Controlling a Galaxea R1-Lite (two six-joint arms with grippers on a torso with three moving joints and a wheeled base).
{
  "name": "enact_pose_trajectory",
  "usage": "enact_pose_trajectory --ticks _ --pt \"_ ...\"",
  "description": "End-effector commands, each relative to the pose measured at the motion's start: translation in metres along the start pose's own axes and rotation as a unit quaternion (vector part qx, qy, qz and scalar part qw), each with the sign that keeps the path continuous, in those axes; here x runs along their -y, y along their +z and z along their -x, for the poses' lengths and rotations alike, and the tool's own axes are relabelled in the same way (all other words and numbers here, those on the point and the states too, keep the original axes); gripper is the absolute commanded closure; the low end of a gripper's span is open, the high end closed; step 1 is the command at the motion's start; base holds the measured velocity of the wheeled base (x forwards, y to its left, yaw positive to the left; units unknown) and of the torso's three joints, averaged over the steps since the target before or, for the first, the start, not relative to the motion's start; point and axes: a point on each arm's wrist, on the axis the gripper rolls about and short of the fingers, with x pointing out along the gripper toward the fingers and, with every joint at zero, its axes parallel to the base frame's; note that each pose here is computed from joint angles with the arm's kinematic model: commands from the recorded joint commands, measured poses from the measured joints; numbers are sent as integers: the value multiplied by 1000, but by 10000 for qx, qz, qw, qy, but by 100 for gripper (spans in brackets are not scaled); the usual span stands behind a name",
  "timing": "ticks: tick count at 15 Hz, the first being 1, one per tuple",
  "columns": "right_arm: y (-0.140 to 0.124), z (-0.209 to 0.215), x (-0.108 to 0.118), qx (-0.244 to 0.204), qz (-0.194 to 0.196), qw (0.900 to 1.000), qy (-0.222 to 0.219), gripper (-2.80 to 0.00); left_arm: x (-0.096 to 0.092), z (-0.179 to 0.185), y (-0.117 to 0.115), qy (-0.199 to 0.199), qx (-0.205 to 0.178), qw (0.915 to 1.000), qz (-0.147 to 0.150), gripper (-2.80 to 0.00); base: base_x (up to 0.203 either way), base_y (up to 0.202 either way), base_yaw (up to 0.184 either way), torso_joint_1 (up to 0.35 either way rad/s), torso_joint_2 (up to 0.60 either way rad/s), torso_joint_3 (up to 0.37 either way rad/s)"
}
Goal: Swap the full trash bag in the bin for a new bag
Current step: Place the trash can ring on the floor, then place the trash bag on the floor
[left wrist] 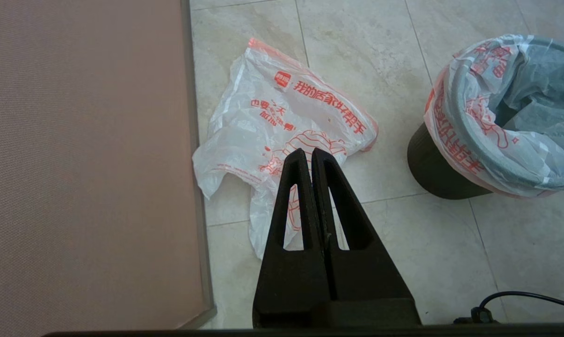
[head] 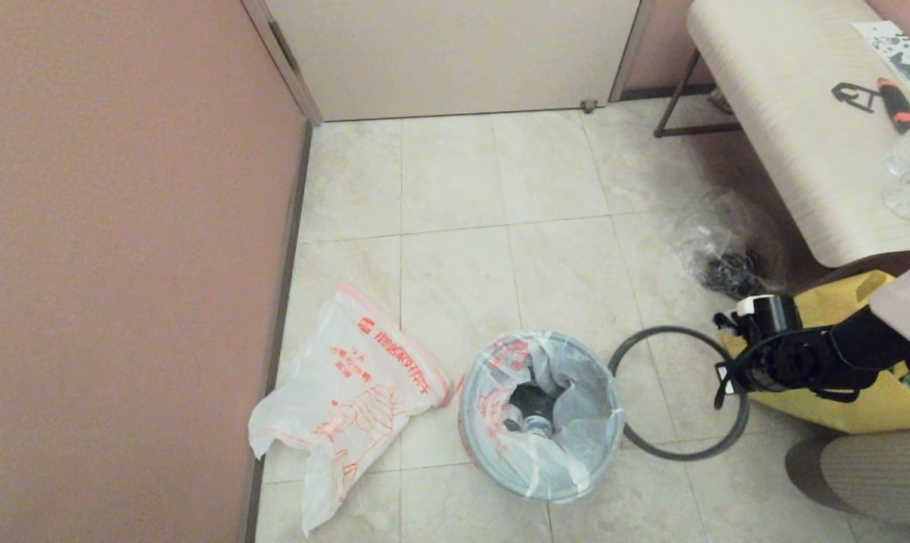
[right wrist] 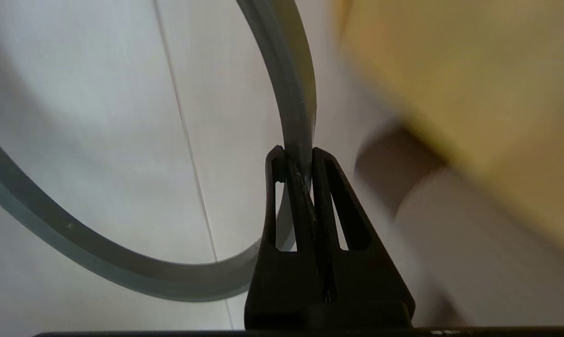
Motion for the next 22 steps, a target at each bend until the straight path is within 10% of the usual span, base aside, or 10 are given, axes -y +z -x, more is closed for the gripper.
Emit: enact_pose_trajectory --ticks 1,4,5,13,14,22 --pt "-29 -27 -7 -734 275 9969 87 0 0 0 0 1 -7 10000 -4 0 0 0 0 0 0 0" --pt "-48 -46 0 -1066 427 9934 23 0 0 0 0 1 -7 10000 1 0 0 0 0 0 0 0" --pt "-52 -47 0 -1153 441 9923 -24 -280 0 0 0 -5 -7 10000 1 0 0 0 0 0 0 0" --pt "-56 62 -36 -916 20 9952 342 -280 0 0 0 2 -7 10000 1 0 0 0 0 0 0 0" --pt "-61 82 -44 -876 -26 9952 436 0 0 0 0 2 -7 10000 1 0 0 0 0 0 0 0" --pt "-87 136 -63 -1047 -687 9815 1448 0 0 0 0 2 -7 10000 -5 0 0 0 0 0 0 0"
